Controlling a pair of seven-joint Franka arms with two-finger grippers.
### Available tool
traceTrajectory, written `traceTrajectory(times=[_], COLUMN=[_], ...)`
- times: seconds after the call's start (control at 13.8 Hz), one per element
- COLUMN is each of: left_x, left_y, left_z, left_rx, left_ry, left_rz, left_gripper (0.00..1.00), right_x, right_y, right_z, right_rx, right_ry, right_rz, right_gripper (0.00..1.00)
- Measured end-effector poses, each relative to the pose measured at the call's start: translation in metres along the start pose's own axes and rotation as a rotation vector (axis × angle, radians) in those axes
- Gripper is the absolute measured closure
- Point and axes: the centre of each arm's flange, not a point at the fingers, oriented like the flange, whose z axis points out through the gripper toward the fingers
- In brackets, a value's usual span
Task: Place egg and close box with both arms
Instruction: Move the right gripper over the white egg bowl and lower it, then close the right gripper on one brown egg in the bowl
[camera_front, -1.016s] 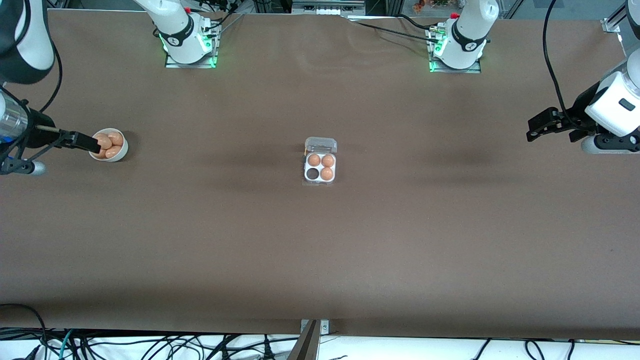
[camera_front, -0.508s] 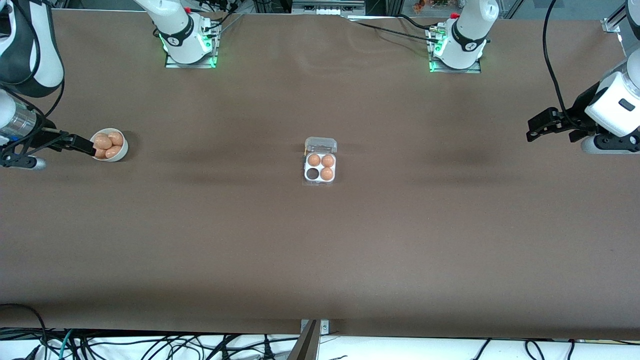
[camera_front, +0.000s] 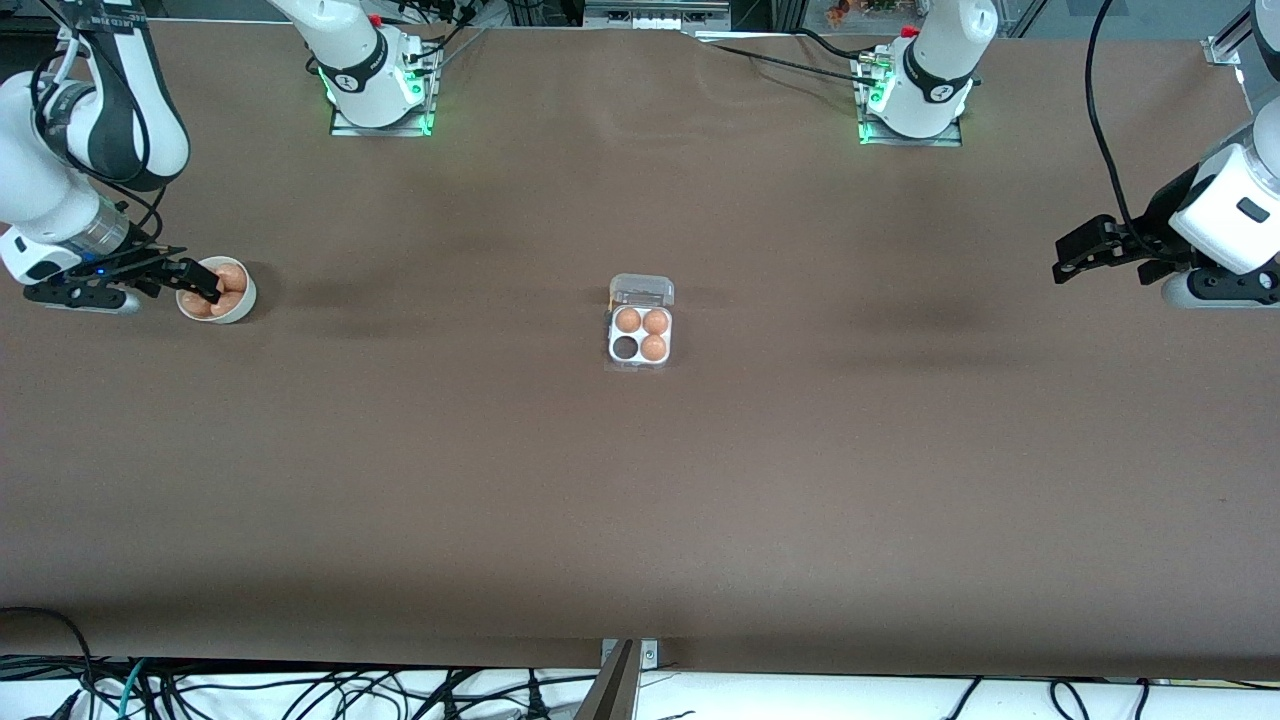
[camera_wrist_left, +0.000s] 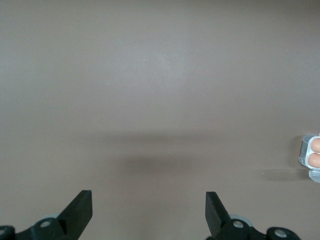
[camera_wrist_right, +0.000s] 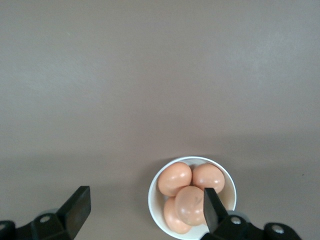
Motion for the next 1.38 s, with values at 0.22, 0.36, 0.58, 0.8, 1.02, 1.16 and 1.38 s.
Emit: traceTrajectory(times=[0.22, 0.36, 0.58, 0.8, 1.02, 1.16, 1.38], left_x=[0.001, 0.001, 0.001, 0.001, 0.001, 0.001, 0.001], left_y=[0.0, 0.0, 0.001, 0.001, 0.001, 0.001, 0.001], left_z=[0.001, 0.002, 0.002, 0.002, 0.002, 0.002, 0.002], left_rx=[0.0, 0.0, 0.0, 0.0, 0.0, 0.0, 0.0], left_ry=[-0.003, -0.003, -0.003, -0.003, -0.003, -0.003, -0.003], left_rz=[0.0, 0.0, 0.001, 0.002, 0.002, 0.002, 0.002], left_gripper=[0.0, 0.0, 0.0, 0.0, 0.0, 0.0, 0.0], right_x=[-0.014, -0.018, -0.026, -0.034, -0.038, -0.04, -0.041], right_y=[0.024, 0.032, 0.032, 0.031, 0.034, 0.038, 0.039], right_z=[0.024, 0.036, 0.049, 0.057, 0.061, 0.064, 0.065], right_rx=[-0.018, -0.027, -0.033, -0.032, -0.031, -0.032, -0.032], right_ry=[0.001, -0.009, -0.009, -0.018, -0.031, -0.037, -0.04], right_rz=[-0.029, -0.036, -0.039, -0.052, -0.071, -0.082, -0.085], right_gripper=[0.0, 0.0, 0.0, 0.0, 0.0, 0.0, 0.08])
